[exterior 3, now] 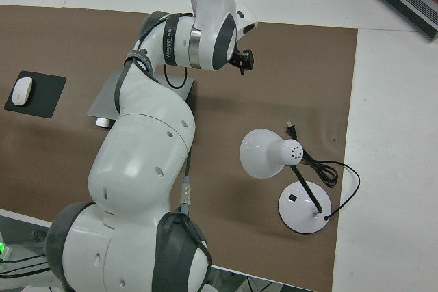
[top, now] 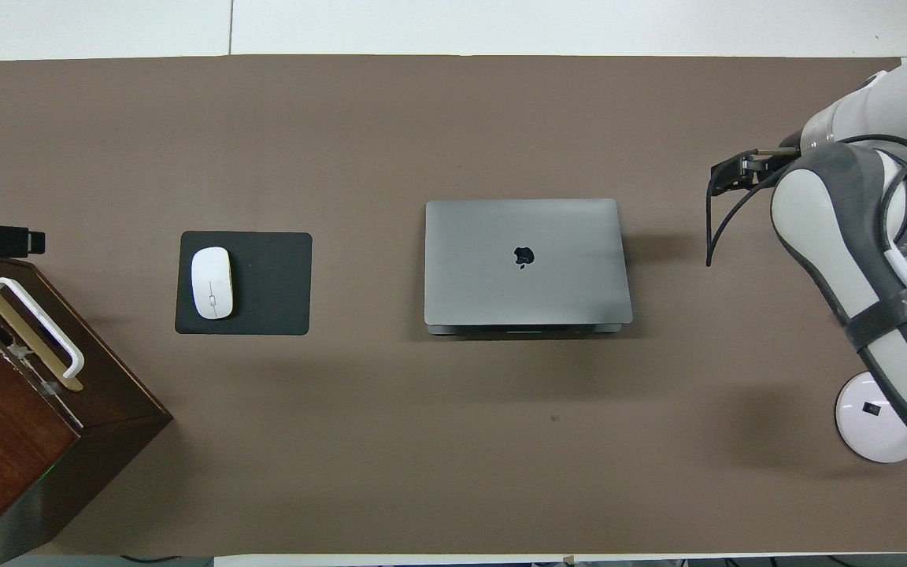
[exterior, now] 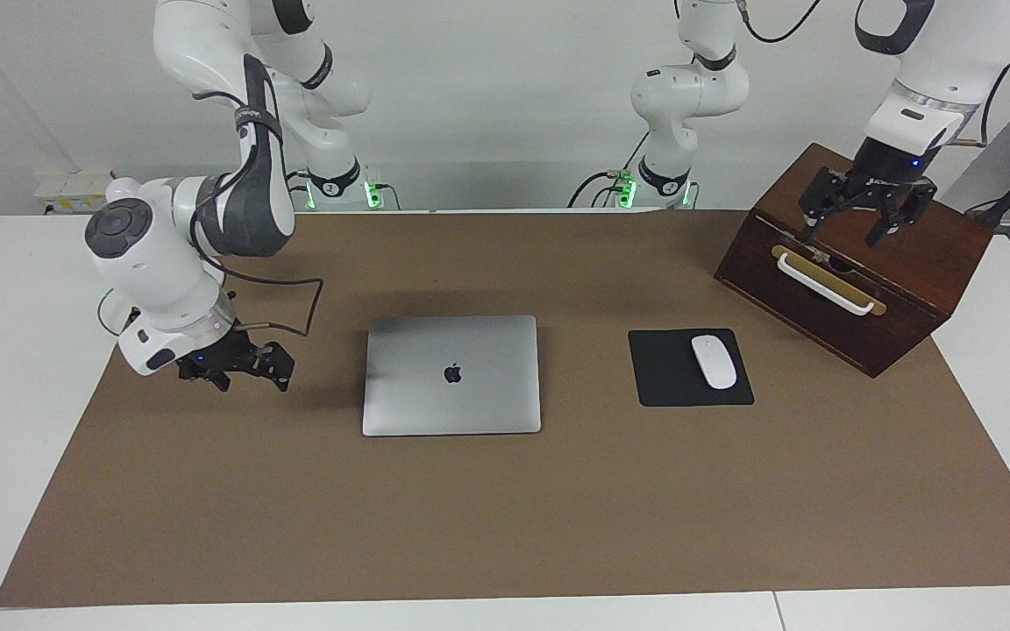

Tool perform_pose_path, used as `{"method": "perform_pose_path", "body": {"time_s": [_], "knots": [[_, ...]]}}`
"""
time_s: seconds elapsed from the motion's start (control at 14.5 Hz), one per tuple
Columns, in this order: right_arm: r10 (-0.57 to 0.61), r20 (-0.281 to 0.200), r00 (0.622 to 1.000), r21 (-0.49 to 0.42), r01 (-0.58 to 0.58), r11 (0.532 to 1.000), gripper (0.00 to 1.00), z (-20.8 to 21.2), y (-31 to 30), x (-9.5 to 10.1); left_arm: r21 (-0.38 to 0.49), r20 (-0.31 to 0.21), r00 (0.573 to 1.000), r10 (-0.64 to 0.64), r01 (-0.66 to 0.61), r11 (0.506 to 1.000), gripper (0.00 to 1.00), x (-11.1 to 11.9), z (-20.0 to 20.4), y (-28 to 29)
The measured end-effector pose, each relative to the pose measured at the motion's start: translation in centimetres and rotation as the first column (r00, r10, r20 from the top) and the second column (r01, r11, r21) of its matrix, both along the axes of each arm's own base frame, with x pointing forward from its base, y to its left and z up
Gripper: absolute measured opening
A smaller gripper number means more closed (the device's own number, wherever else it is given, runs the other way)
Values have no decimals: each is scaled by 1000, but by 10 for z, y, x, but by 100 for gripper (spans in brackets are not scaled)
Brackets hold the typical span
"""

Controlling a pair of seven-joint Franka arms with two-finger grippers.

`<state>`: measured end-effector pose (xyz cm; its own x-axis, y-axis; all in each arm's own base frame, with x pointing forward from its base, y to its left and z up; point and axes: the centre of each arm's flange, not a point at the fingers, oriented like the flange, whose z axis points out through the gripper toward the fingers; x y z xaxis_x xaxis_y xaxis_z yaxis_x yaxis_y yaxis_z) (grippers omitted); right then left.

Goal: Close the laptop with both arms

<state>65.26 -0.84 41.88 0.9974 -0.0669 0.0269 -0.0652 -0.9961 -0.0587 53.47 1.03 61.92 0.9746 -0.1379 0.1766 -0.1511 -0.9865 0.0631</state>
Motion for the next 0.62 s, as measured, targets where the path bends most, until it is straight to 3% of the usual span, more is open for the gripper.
{"method": "perform_pose_path", "body": {"time_s": [0.35, 0.62], "knots": [[1, 3, 1000, 0, -1, 1000, 100, 2, 0, 0, -1, -7, 1000, 4, -4, 1000, 100, 4, -3, 1], [1, 6, 1000, 0, -1, 1000, 100, 4, 0, 0, 41, -39, 999, 5, -3, 999, 100, 7, 24, 5]]}}
